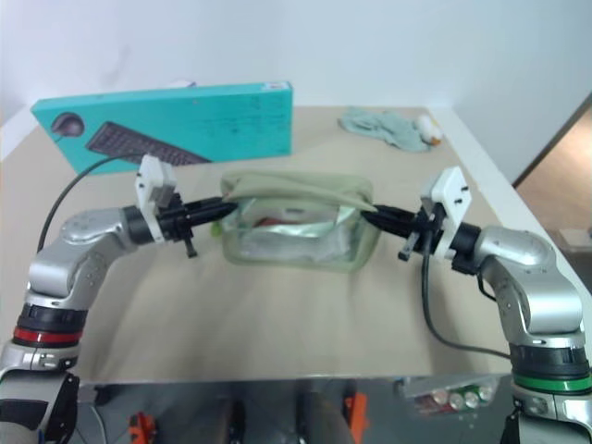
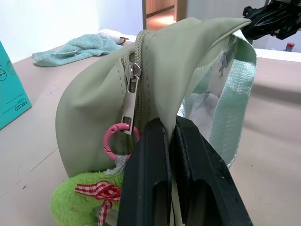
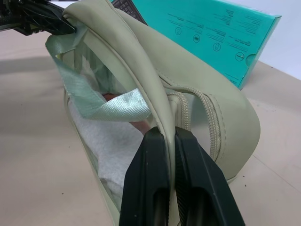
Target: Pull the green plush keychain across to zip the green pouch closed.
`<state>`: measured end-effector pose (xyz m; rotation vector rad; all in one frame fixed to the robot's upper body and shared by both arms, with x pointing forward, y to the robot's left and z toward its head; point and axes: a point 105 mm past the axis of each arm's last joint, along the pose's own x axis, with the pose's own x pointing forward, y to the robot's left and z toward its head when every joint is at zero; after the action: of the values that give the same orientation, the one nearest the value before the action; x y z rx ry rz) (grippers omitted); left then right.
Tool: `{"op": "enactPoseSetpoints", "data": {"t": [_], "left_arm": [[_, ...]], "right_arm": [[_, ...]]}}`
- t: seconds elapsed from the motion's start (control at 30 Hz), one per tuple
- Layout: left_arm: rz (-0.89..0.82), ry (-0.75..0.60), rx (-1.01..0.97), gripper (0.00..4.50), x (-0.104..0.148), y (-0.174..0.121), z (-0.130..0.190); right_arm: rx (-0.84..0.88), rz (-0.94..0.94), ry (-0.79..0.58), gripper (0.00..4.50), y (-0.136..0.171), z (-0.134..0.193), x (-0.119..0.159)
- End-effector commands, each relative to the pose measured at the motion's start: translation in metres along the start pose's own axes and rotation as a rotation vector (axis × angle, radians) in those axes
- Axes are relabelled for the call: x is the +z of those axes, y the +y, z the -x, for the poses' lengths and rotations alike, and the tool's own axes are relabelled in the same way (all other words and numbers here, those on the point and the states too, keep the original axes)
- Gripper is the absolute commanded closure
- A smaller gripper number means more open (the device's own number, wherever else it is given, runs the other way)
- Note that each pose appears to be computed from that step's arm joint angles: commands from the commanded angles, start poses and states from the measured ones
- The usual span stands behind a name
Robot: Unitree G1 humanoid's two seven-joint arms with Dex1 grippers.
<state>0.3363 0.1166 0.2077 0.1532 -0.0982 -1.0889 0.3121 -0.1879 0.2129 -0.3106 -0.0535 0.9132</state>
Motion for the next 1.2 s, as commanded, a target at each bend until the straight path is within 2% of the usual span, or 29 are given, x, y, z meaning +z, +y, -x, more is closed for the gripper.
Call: {"op": "enactPoseSetpoints", "data": {"t": [0.03, 0.07, 0.13, 0.3, 0.47, 0.57, 0.67, 0.93, 1.2], "left_arm": [[-0.038, -0.057, -0.007, 4.50, 0.024, -0.003, -0.003], [-0.010, -0.073, 0.001, 4.50, 0.027, -0.001, -0.001], [0.039, -0.097, 0.022, 3.68, 0.033, 0.004, 0.005], [0.105, -0.127, 0.100, 2.03, 0.044, 0.019, 0.027], [0.150, -0.063, 0.237, 0.34, 0.033, 0.035, 0.064], [0.129, 0.003, 0.399, 0.34, 0.012, 0.051, 0.088], [0.115, 0.040, 0.461, 0.34, -0.006, 0.052, 0.093], [0.172, 0.029, 0.349, 0.34, -0.032, 0.030, 0.061], [0.171, 0.020, 0.296, 0.34, -0.036, 0.025, 0.048]], "right_arm": [[0.025, 0.039, -0.022, 4.49, 0.005, -0.003, 0.010], [0.021, 0.045, -0.021, 4.49, 0.005, -0.003, 0.010], [0.019, 0.048, -0.020, 4.50, 0.004, -0.002, 0.010], [0.015, 0.060, -0.009, 4.50, 0.002, 0.000, 0.007], [0.016, 0.066, -0.006, 4.50, 0.000, 0.001, 0.006], [0.027, 0.072, -0.002, 4.50, 0.002, -0.001, 0.005], [0.030, 0.072, -0.004, 4.50, 0.002, -0.002, 0.004], [0.024, 0.082, 0.013, 4.50, 0.000, 0.002, 0.003], [0.009, 0.085, 0.020, 4.50, -0.001, 0.006, 0.002]]}}
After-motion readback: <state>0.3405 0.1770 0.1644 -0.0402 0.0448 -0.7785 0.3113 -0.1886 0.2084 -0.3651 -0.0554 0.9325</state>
